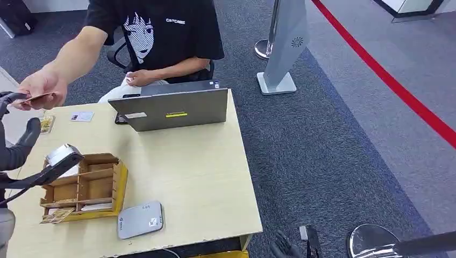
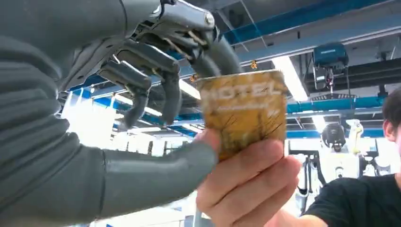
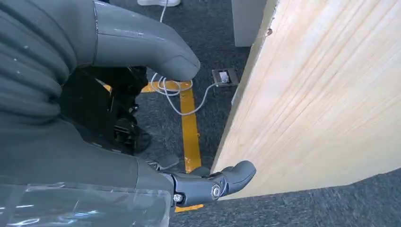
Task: Pass the card to the sensor for recognition and then transmit it.
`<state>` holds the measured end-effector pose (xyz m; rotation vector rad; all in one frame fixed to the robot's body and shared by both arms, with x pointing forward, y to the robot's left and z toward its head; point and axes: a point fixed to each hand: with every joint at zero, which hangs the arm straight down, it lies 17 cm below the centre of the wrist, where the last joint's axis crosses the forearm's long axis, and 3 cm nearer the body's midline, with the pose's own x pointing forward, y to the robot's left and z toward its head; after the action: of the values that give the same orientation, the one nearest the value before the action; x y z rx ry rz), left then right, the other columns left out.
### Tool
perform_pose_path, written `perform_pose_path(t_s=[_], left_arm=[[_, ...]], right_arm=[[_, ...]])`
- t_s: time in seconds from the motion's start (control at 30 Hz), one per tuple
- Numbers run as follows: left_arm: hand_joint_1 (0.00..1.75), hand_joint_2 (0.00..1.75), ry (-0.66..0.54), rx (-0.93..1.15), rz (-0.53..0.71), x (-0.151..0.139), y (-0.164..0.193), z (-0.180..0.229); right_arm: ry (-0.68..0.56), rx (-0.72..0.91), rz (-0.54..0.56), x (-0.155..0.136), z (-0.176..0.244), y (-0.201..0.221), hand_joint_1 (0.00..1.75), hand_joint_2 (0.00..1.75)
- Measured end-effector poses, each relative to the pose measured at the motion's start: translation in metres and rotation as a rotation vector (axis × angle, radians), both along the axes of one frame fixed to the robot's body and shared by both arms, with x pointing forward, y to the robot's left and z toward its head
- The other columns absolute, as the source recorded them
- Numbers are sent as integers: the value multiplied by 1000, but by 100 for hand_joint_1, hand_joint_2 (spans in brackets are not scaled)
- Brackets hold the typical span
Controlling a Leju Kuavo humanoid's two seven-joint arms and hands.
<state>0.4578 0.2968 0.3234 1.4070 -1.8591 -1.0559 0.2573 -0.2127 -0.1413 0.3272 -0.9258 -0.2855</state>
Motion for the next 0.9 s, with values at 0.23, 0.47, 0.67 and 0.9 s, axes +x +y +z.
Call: perform_pose_path(t_s=[0.23, 0.47, 0.67, 0.9], left_arm=[[0, 175, 17, 2, 19, -6, 9, -18], [0, 175, -19, -94, -1, -40, 21, -32], [0, 175, -121, -450, -25, -102, 51, -28], [0, 175, -167, -672, 75, -154, 90, -46]], right_arm=[[17, -2, 0, -3, -3, 0, 0, 175], [23, -6, -6, -10, -2, -5, 0, 175], [32, -6, -32, -19, 2, -13, 0, 175], [24, -24, -60, -27, 9, -24, 0, 175]])
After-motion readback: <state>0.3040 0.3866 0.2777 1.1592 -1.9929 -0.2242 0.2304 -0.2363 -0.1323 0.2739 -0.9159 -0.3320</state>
